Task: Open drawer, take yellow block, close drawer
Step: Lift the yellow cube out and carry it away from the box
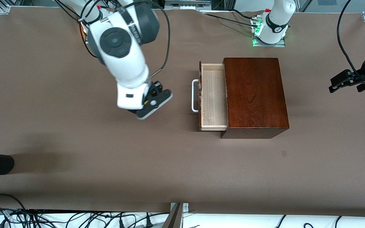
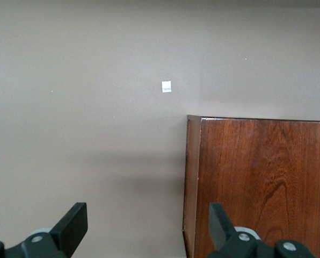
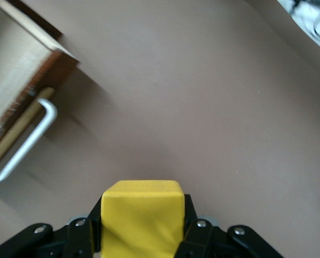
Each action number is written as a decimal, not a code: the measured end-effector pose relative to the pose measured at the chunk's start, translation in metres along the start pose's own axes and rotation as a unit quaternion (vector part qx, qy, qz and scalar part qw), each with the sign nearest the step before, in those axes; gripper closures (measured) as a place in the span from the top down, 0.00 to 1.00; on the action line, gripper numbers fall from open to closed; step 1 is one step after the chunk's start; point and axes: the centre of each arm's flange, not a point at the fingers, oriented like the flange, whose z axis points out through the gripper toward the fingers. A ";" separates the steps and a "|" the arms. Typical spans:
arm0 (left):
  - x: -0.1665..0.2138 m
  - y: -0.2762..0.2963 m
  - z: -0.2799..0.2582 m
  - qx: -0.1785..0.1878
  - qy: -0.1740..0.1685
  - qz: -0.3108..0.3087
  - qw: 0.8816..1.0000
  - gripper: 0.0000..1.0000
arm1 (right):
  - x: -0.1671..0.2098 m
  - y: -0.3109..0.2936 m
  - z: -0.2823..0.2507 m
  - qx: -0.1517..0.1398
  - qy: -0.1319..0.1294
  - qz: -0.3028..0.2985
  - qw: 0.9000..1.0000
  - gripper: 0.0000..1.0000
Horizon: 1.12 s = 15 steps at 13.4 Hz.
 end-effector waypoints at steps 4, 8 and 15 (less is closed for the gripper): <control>0.000 0.001 0.000 0.000 0.000 0.001 1.000 1.00 | -0.035 0.072 0.025 -0.010 0.001 0.064 0.998 0.56; 0.000 0.002 0.001 0.000 -0.001 0.002 1.000 1.00 | -0.094 0.126 0.065 -0.015 0.002 0.115 0.993 0.56; 0.000 0.003 0.001 0.000 -0.001 0.002 1.000 1.00 | -0.193 0.187 0.143 -0.028 0.019 0.190 0.981 0.56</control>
